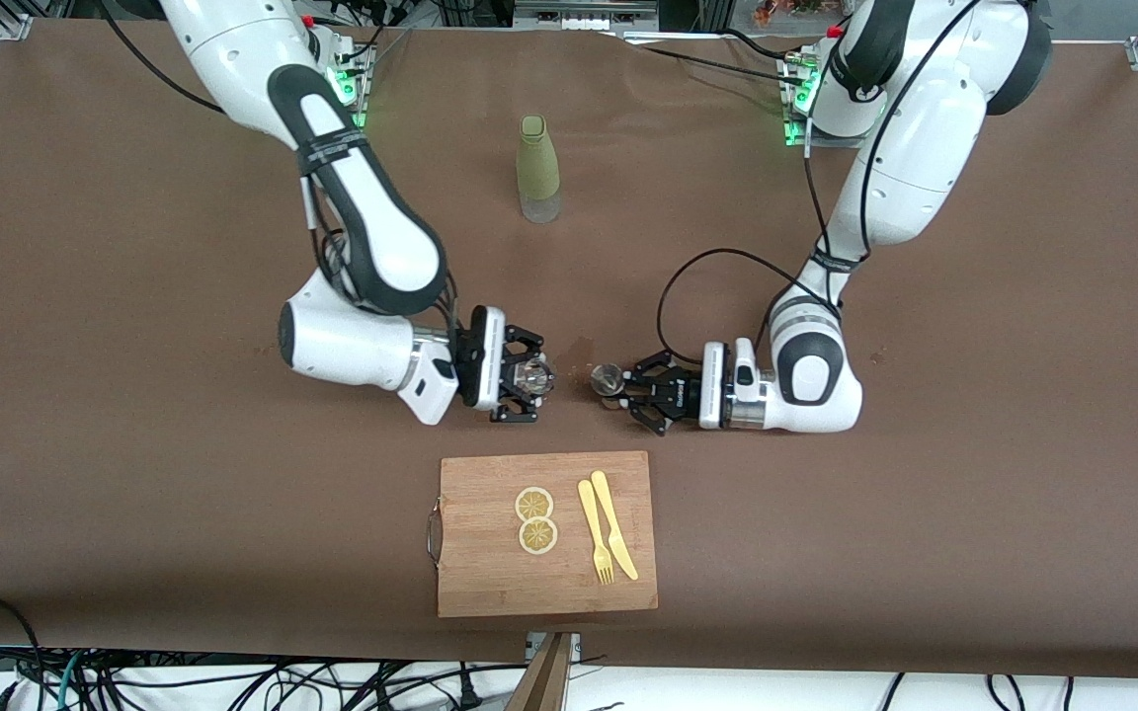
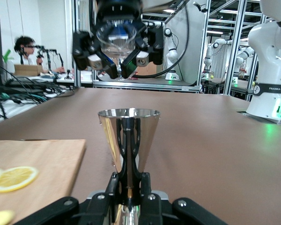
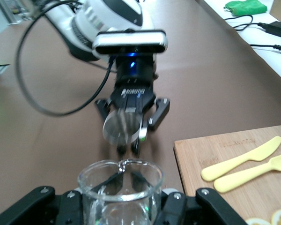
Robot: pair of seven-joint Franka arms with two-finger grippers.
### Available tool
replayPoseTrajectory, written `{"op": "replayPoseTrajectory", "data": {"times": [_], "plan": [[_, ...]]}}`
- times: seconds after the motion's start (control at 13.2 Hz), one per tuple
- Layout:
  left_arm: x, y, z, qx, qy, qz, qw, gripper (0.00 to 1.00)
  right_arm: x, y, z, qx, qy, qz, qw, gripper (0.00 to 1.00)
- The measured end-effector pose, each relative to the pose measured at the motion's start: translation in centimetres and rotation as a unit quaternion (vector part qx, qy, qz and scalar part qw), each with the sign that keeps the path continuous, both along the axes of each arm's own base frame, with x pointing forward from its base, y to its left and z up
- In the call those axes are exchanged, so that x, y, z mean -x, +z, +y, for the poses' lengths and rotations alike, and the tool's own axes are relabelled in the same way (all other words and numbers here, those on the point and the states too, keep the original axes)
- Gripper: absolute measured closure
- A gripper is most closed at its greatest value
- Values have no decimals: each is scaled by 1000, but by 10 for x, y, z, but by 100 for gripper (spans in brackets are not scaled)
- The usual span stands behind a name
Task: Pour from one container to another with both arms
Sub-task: 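Carry the glass cup back with the right gripper while the left gripper returns the jigger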
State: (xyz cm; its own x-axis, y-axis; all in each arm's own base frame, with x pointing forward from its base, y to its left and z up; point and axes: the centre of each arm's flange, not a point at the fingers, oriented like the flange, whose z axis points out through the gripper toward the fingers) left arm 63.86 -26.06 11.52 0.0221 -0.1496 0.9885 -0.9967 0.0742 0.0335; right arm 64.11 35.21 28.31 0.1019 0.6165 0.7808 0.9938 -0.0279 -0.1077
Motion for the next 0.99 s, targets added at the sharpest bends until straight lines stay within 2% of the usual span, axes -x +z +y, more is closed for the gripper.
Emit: {"op": "replayPoseTrajectory", "data": {"times": [0.3,0.61,0.76,0.99], "plan": [[-13,3,86,36,-6,-25,999,79,-21,-4,-68,-33,45,-5,998,85],[-7,-1,191,24,-33,-52,998,79,-28,-26,-163,-90,82,-14,993,85],[0,-1,247,22,-37,-73,996,79,-21,-50,-222,-129,76,-20,989,85],[19,-9,314,33,-32,-88,995,79,5,-95,-292,-179,74,-24,981,85]]}}
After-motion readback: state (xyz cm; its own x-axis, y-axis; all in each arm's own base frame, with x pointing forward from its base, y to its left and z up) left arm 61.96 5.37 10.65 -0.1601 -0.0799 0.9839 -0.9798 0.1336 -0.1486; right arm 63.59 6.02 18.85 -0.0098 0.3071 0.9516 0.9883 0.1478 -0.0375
